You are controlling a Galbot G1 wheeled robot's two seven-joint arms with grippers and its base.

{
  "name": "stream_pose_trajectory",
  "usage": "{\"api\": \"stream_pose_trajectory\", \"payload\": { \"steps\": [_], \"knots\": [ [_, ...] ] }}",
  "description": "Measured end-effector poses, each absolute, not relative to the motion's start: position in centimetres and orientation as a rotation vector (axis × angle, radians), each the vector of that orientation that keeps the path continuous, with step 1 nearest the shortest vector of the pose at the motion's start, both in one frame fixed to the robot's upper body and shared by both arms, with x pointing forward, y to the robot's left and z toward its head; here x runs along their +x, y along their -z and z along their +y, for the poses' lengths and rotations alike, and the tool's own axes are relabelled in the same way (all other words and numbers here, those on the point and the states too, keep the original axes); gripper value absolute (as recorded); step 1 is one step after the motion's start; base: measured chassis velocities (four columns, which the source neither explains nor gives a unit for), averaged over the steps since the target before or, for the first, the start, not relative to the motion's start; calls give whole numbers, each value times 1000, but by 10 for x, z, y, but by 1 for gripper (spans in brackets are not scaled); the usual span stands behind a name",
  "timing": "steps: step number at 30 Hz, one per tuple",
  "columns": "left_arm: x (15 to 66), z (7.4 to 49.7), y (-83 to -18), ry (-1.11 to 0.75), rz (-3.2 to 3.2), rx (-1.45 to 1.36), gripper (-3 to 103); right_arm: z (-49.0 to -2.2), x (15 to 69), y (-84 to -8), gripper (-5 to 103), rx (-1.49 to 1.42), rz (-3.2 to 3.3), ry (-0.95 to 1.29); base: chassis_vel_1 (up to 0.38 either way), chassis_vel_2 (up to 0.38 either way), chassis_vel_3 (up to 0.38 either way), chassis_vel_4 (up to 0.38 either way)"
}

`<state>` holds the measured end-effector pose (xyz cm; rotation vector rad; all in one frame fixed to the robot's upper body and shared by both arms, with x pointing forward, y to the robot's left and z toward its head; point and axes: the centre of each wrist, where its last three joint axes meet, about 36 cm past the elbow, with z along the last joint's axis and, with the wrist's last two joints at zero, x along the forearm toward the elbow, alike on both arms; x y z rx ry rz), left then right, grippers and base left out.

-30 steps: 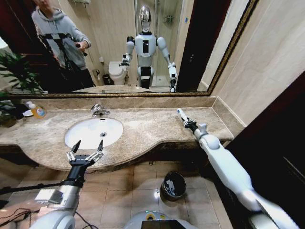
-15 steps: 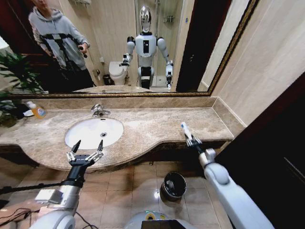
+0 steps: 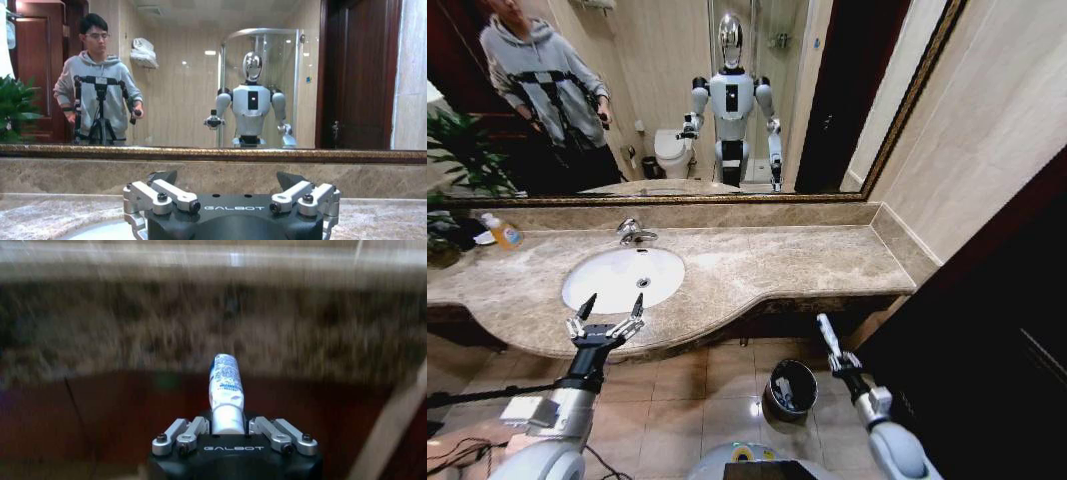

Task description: Pick up the trash from the sink and place it in the trash bin.

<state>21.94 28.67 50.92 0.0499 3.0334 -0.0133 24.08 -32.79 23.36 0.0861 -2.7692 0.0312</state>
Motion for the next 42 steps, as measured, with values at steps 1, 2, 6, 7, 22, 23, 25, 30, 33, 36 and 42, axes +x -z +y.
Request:
{"api": "stream_pose_trajectory", "payload": {
  "steps": [1, 2, 6, 7, 22, 23, 25, 30, 33, 36, 42],
  "knots": [
    [219, 287, -509, 13, 3033, 50, 100, -327, 239, -223, 25, 77, -2742, -22, 0, 0, 0, 0],
    [219, 287, -509, 13, 3033, 50, 100, -327, 239, -215, 25, 72, -2721, -22, 0, 0, 0, 0],
    [219, 287, -509, 13, 3033, 50, 100, -330, 243, -175, 25, 55, -2629, -60, 0, 0, 0, 0],
    [219, 287, -509, 13, 3033, 50, 100, -330, 244, -164, 25, 49, -2601, -70, 0, 0, 0, 0],
    [219, 287, -509, 13, 3033, 50, 100, -321, 236, -75, 25, 132, -2355, -178, 0, 0, 0, 0],
    [219, 287, -509, 13, 3033, 50, 100, -321, 236, -75, 25, 132, -2355, -178, 0, 0, 0, 0],
    [219, 287, -509, 13, 3033, 50, 100, -316, 237, -66, 25, 137, -2333, -162, 0, 0, 0, 0],
    [219, 287, -509, 13, 3033, 50, 100, -299, 245, -53, 25, 144, -2310, -142, 0, 0, 0, 0],
    [219, 287, -509, 13, 3033, 50, 100, -293, 249, -51, 25, 152, -2310, -141, 0, 0, 0, 0],
    [219, 287, -509, 13, 3033, 50, 100, -288, 254, -51, 27, 160, -2314, -159, 0, 0, 0, 0],
    [219, 287, -509, 13, 3033, 50, 100, -292, 262, -54, 48, 165, -2320, -186, 0, 0, 0, 0]
  ]
}}
